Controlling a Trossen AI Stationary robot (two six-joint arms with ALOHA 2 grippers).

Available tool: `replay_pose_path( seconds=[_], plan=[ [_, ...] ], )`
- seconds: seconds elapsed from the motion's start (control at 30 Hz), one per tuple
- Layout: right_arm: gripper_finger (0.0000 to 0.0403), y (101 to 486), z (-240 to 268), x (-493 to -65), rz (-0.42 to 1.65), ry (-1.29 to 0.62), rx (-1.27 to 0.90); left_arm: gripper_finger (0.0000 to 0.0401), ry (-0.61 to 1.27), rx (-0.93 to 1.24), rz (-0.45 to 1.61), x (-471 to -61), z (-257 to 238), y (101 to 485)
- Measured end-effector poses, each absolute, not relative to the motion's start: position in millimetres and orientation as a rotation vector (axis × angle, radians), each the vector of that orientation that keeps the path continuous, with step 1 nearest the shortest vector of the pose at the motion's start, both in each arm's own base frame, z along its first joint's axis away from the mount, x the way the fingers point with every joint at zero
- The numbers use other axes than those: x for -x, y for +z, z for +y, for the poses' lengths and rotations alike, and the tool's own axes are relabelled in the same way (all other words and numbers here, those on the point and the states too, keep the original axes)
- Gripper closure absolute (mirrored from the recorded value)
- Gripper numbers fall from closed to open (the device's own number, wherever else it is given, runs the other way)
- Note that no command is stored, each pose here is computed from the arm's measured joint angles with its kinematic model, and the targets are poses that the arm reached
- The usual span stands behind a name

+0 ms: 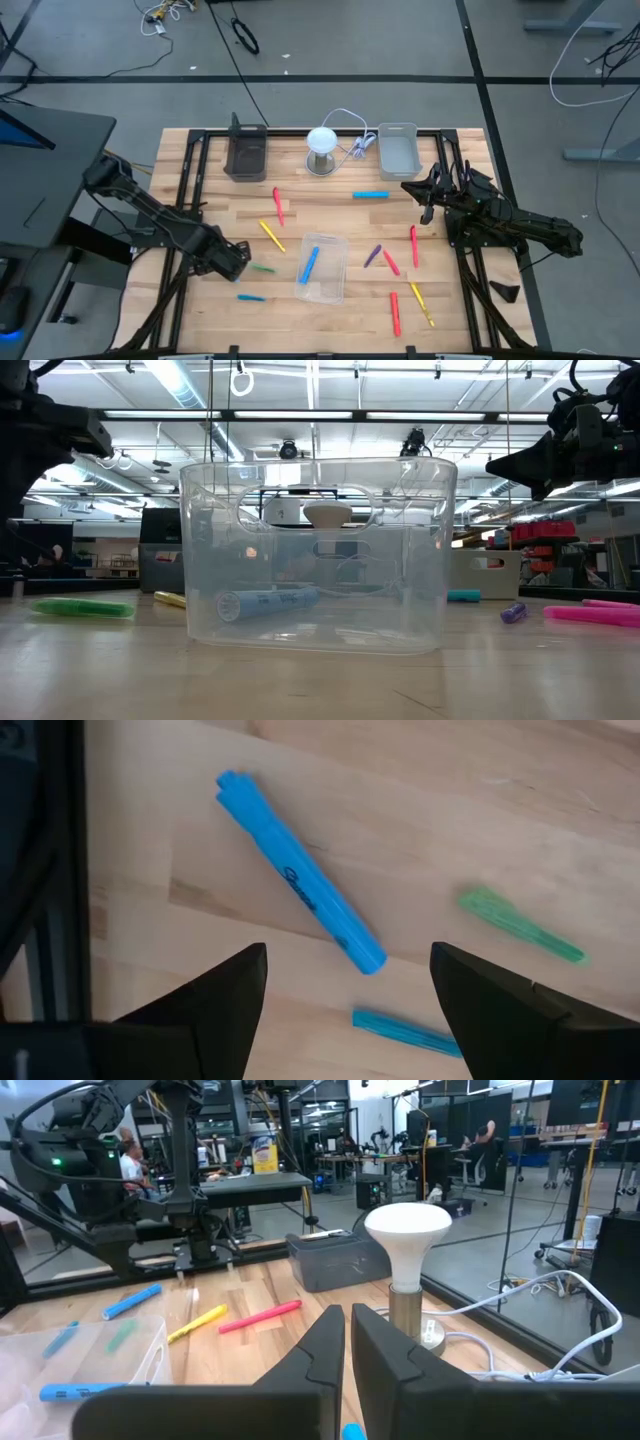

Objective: Pick & Place Markers
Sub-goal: Put the bottom blue highlighter into the transparent bin

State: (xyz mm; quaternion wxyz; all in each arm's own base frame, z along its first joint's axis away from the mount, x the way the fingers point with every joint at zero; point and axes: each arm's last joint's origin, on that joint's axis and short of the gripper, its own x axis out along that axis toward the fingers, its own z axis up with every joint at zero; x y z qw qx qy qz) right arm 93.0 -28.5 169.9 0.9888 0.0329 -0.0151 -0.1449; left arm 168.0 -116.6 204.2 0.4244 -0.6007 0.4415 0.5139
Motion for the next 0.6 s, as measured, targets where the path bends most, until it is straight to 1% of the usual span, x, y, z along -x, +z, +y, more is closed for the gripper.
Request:
replay_pose_path(
  seconds=[0.43,0.6],
  plan=[
    [0.0374,170,-29,-93,-0.03,-0.291,-0.066,0.0113,1.274,1.496,1.115,-162,-118,198],
    [0.0374,170,-28,-93,-0.03,-0.291,-0.066,0.0113,1.31,1.467,1.115,-166,-119,191]
  ],
)
